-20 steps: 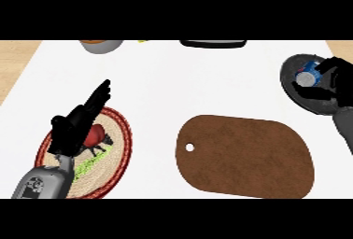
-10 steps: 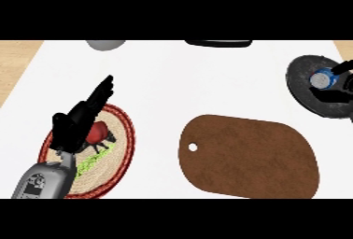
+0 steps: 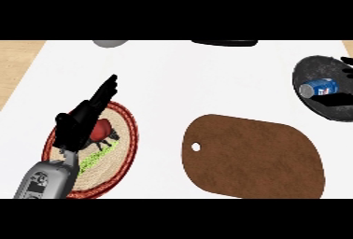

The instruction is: Pick the can from the cutting board and place it in the pan

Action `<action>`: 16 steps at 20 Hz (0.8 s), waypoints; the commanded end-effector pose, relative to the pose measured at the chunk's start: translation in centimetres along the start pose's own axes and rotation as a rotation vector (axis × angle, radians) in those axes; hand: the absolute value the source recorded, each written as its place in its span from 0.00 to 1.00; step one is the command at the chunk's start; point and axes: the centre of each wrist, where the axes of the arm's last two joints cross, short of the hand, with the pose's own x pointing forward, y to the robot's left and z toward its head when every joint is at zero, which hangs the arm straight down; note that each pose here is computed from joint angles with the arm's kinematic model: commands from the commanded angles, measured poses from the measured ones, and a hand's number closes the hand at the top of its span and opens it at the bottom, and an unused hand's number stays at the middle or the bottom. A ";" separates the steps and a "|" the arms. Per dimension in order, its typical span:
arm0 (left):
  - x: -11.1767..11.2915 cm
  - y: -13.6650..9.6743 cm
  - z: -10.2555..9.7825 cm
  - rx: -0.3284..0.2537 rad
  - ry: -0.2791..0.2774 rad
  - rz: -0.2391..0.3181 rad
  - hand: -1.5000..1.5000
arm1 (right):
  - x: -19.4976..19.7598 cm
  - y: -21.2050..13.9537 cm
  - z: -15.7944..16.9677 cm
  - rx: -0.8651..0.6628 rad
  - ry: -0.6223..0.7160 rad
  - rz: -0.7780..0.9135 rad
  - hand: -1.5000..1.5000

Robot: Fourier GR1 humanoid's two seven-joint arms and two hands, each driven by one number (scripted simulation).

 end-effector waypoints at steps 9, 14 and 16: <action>-0.4 0.5 0.3 0.028 0.008 -0.001 0.50 | -2.3 -2.3 0.1 -0.083 -0.057 -0.540 0.00; -1.0 0.5 0.9 0.037 0.010 0.000 0.50 | -5.4 -4.3 1.2 -0.029 -0.096 -0.629 0.00; -1.6 0.7 1.1 0.046 0.016 -0.008 0.50 | -7.7 -4.7 2.5 0.017 -0.130 -0.661 0.00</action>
